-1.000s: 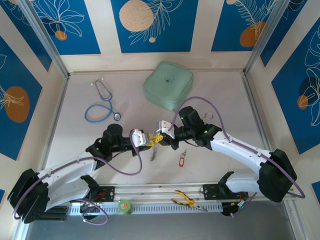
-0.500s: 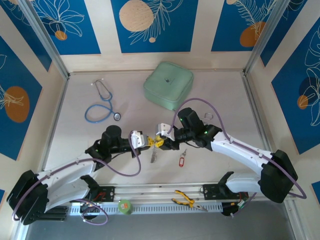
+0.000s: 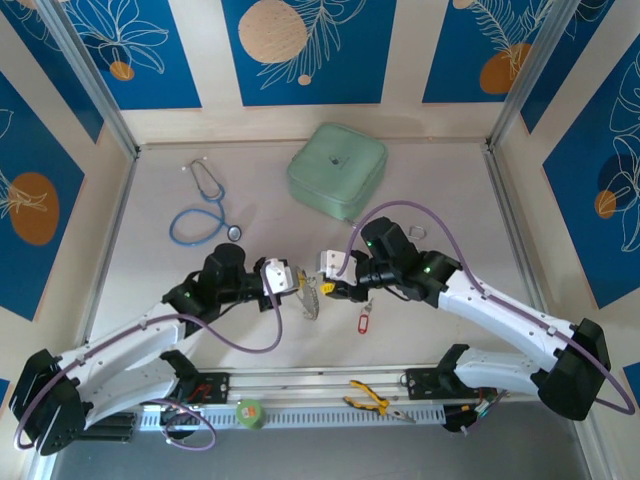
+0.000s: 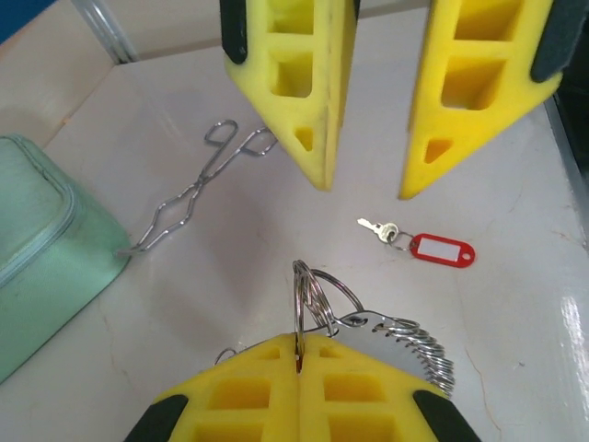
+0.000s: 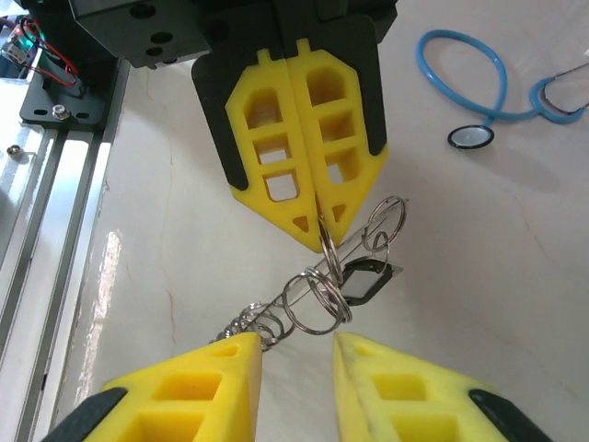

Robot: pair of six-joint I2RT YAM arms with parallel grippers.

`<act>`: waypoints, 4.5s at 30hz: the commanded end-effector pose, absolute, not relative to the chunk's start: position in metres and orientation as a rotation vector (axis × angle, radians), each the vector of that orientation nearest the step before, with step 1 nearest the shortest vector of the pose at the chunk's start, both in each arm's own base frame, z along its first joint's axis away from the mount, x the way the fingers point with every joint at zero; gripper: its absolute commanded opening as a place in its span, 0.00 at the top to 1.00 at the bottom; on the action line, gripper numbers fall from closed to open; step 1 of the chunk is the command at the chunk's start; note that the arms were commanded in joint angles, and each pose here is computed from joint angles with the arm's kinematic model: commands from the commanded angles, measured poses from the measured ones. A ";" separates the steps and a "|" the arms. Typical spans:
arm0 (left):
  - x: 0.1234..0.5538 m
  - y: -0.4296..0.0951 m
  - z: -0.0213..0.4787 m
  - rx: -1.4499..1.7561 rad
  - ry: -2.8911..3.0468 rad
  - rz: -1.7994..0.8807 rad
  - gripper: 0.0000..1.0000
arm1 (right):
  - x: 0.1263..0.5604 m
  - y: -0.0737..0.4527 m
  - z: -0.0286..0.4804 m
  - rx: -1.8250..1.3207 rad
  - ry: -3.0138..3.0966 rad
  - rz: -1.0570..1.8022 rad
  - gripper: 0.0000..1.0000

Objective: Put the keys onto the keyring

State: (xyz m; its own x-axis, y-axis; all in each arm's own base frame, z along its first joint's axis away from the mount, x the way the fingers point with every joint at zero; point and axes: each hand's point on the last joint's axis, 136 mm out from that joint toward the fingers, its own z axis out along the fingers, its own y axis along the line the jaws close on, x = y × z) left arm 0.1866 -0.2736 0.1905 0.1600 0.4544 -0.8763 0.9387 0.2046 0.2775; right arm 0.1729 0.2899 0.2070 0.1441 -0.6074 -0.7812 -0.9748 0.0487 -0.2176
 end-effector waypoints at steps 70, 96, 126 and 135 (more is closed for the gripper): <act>0.161 -0.280 0.206 1.471 1.541 -0.777 1.00 | 0.159 0.325 0.203 -1.673 1.340 0.808 0.86; 0.148 -0.265 0.226 1.234 1.279 -0.810 0.67 | 0.146 0.313 0.223 -1.594 1.286 0.963 1.00; 0.143 -0.279 0.241 1.205 1.187 -0.943 1.00 | 0.141 0.323 0.239 -1.576 1.220 1.007 1.00; 0.153 -0.275 0.241 1.282 1.267 -0.809 1.00 | 0.169 0.303 0.217 -1.644 1.392 0.699 0.72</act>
